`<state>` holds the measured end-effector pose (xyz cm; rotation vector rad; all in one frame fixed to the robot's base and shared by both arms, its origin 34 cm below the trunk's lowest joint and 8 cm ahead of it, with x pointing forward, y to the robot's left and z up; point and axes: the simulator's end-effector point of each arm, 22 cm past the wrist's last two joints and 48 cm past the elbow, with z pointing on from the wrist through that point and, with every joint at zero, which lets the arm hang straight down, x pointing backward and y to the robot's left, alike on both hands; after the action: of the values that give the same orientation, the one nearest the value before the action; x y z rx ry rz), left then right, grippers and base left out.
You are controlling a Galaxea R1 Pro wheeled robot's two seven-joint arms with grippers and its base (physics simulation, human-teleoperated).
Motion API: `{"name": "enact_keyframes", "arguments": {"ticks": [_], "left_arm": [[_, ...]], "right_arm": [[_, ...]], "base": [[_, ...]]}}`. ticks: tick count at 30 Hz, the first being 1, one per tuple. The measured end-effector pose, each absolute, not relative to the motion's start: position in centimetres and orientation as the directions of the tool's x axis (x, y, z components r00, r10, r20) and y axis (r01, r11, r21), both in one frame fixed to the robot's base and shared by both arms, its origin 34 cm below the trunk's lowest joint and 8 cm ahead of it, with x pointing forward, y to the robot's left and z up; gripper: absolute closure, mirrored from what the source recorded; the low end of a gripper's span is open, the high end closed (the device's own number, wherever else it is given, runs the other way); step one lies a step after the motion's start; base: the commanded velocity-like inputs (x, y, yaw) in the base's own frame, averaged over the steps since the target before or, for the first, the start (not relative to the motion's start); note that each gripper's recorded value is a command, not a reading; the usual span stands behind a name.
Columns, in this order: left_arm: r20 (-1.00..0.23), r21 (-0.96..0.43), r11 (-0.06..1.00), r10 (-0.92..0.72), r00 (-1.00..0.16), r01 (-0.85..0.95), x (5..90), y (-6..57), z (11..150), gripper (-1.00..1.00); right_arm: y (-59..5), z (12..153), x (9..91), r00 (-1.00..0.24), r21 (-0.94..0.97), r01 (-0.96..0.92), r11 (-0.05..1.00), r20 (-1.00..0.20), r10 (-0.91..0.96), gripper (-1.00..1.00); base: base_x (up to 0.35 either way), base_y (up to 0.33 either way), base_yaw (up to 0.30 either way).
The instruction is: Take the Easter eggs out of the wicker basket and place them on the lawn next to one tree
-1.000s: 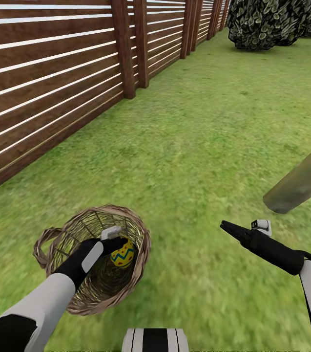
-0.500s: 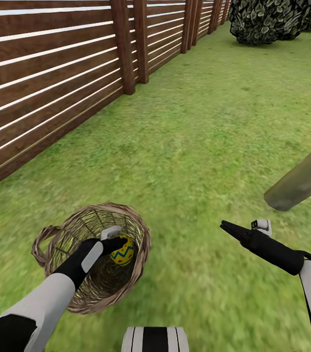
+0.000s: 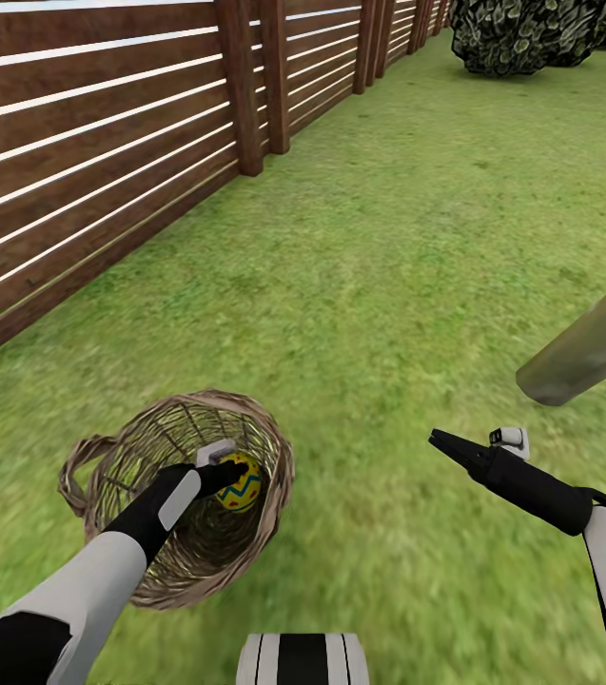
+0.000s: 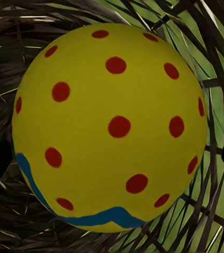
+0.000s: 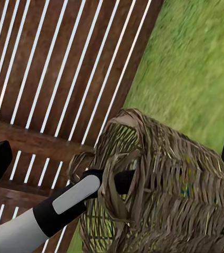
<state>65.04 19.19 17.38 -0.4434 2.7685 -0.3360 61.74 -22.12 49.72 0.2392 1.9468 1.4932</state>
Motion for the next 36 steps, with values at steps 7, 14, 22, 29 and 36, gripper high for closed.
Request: {"name": "enact_keyframes", "arguments": {"ticks": [7, 14, 22, 29, 36], "left_arm": [[-0.271, -0.276, 0.925, -0.337, -0.902, -0.263, 65.1, 19.2, 17.4, -1.0], [-0.26, -0.272, 0.925, -0.337, -0.905, -0.266, 64.7, 19.2, 16.7, -1.0], [-0.261, -0.272, 0.925, -0.336, -0.905, -0.265, 64.7, 19.2, 16.7, -1.0], [-0.259, -0.268, 0.925, -0.338, -0.905, -0.269, 64.4, 19.3, 15.8, -1.0], [-0.262, -0.268, 0.925, -0.339, -0.904, -0.269, 64.5, 19.3, 15.8, -1.0]], "right_arm": [[-22.1, 49.7, 61.7, -0.763, 0.912, -0.243, 0.33, -0.39, 0.516, -1.0], [-22.1, 49.0, 61.7, -0.768, 0.915, -0.232, 0.33, -0.38, 0.516, -1.0], [-22.1, 49.0, 61.7, -0.768, 0.915, -0.232, 0.33, -0.38, 0.516, -1.0], [-22.1, 48.1, 61.7, -0.774, 0.919, -0.217, 0.33, -0.368, 0.516, -1.0], [-22.1, 48.1, 61.7, -0.774, 0.919, -0.217, 0.33, -0.368, 0.516, -1.0]], "base": [[0.0, 0.0, 0.0], [0.0, 0.0, 0.0], [0.0, 0.0, 0.0], [0.0, 0.0, 0.0], [0.0, 0.0, 0.0]]}}
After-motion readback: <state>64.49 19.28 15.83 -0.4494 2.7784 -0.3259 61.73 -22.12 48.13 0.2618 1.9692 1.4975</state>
